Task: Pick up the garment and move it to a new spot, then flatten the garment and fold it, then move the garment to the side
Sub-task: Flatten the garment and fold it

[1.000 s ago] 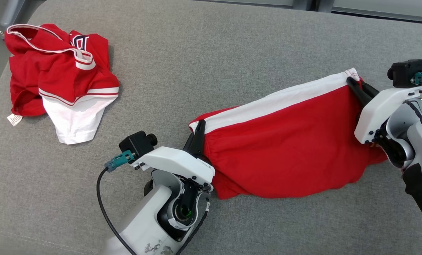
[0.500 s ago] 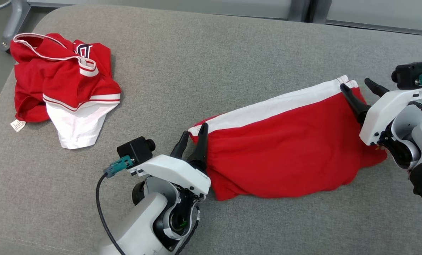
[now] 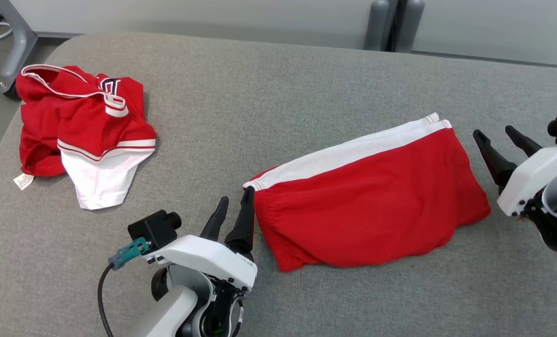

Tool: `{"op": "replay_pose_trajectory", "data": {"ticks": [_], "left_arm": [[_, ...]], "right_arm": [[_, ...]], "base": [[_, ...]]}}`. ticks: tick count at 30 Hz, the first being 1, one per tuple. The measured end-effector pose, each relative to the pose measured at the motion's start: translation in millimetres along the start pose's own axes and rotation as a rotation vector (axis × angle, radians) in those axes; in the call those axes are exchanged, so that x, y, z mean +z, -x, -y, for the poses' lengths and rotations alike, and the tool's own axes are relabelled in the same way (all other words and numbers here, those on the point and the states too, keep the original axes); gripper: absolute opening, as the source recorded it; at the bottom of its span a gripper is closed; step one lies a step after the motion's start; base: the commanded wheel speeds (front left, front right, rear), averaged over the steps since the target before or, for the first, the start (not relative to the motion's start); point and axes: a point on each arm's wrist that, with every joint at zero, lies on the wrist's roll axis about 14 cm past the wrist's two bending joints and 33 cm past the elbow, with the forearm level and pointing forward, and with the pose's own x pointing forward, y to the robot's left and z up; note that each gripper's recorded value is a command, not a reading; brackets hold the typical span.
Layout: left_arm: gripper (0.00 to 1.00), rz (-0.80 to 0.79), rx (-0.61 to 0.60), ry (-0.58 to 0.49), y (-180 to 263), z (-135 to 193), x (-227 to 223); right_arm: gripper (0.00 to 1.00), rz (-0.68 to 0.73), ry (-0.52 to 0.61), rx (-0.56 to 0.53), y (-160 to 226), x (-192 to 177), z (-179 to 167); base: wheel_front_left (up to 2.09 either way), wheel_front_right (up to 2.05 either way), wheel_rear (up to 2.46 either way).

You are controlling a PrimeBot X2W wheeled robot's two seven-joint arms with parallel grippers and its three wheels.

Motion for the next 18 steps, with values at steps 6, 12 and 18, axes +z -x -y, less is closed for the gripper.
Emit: {"op": "replay_pose_trajectory", "data": {"ticks": [6, 12, 18], "left_arm": [[1.0, 0.07, -0.048, -0.088, 8.7, 12.5, 17.6], [1.0, 0.115, -0.053, -0.118, 11.2, 15.7, 27.1], [1.0, 0.144, -0.04, -0.161, 14.3, 10.2, 31.7]], "right_arm": [[1.0, 0.001, -0.05, -0.014, 12.9, -11.9, 1.7], [1.0, -0.031, -0.078, -0.001, 10.6, -25.4, -6.3], [1.0, -0.105, -0.082, -0.006, -1.6, -37.8, -5.0]], "base": [[0.0, 0.0, 0.0], [0.0, 0.0, 0.0], [0.0, 0.0, 0.0]]}}
